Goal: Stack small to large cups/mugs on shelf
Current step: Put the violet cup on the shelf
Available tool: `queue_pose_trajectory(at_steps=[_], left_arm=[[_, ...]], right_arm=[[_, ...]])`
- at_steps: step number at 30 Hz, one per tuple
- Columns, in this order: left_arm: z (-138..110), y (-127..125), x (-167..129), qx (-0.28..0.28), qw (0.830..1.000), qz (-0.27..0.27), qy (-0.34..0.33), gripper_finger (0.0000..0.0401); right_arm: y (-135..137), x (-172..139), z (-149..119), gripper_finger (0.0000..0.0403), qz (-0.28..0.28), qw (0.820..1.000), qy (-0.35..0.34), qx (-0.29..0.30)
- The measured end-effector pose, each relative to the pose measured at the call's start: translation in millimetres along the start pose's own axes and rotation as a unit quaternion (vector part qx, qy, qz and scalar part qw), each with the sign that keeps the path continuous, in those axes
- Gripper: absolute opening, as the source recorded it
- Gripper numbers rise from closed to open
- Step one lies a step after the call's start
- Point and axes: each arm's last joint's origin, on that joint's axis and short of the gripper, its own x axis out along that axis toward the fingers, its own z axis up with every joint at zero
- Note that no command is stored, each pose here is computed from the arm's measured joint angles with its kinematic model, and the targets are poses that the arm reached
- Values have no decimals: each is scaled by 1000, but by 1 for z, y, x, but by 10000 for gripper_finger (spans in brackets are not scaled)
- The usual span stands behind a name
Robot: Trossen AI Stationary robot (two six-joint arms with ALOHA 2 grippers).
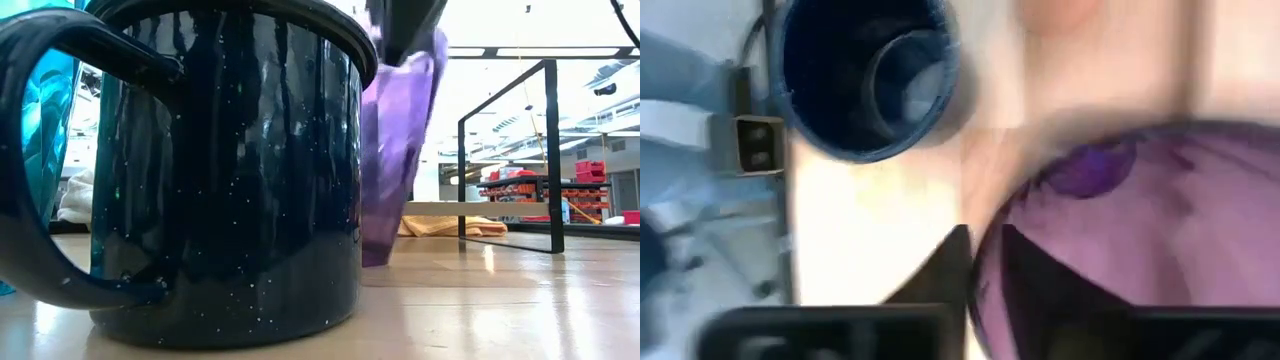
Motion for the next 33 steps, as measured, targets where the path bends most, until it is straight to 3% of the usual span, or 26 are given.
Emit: queue_pose_trajectory(at_steps=[6,12,20,33], left_arm=[[0,0,0,2,1000,0,0,84],[0,0,0,2,1000,0,0,80],[0,0,0,5,1000,0,0,83],[0,0,0,1,1000,0,1,80]], right_arm=[[1,-7,1,8,8,1000,-1,-14],[-5,-26,1,5,-12,1000,0,-3],[-8,-54,-14,5,-62,996,67,-11],[-22,-67,-10,4,-85,994,69,2]])
